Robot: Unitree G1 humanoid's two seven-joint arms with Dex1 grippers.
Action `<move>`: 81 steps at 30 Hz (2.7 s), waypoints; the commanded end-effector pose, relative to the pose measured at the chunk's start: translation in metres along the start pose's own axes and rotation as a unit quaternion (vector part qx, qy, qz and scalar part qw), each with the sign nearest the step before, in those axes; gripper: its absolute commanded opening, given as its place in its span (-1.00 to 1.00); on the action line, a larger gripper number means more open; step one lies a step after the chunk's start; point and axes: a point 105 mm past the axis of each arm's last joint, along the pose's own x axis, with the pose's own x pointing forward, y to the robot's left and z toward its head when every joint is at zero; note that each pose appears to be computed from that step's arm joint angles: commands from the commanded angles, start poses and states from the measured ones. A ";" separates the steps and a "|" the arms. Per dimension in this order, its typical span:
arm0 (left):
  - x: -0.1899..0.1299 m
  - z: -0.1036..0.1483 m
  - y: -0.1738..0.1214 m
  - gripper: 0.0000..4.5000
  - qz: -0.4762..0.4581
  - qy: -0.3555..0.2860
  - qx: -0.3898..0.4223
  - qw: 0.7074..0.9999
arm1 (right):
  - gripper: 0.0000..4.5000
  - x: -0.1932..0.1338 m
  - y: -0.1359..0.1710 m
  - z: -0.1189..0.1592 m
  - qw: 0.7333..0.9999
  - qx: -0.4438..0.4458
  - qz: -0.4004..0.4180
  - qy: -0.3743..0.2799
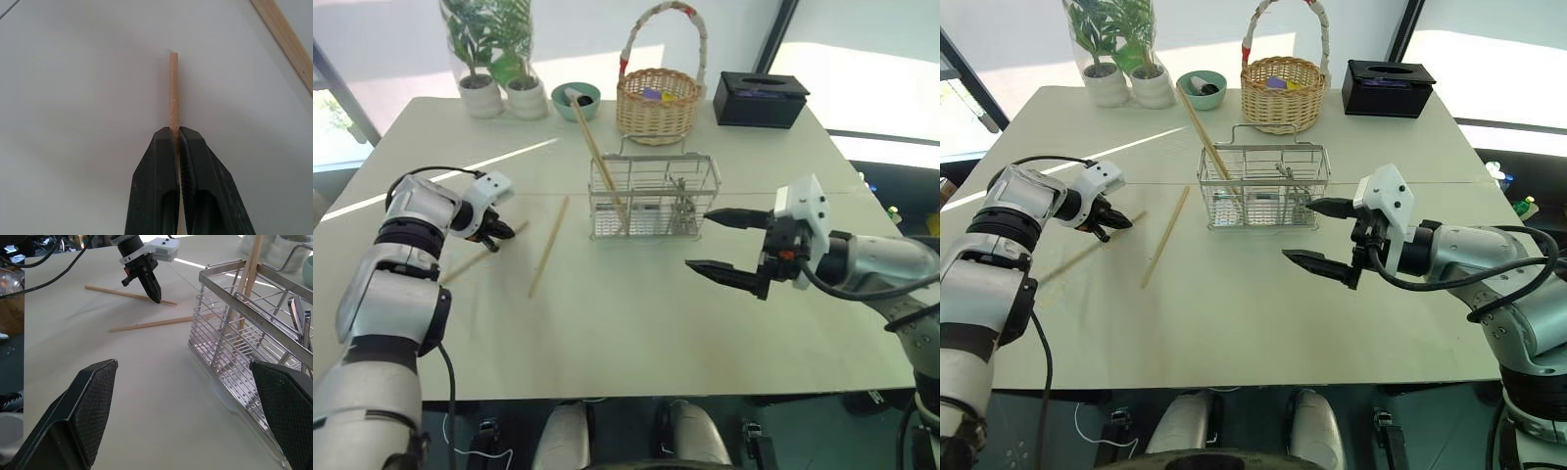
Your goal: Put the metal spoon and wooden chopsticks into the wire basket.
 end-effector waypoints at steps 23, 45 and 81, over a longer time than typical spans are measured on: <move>-0.221 0.156 0.039 -0.99 0.133 -0.586 -0.106 0.792 | 1.00 -0.005 0.001 0.009 1.000 -0.019 -0.002 -0.006; -0.143 0.234 -0.080 -0.99 -0.046 -0.628 -0.079 0.772 | 1.00 -0.010 0.000 0.009 0.999 -0.013 -0.047 -0.014; -0.068 0.120 -0.008 0.92 0.133 -0.194 -0.222 0.946 | 1.00 0.007 -0.012 0.008 0.999 -0.018 -0.041 -0.031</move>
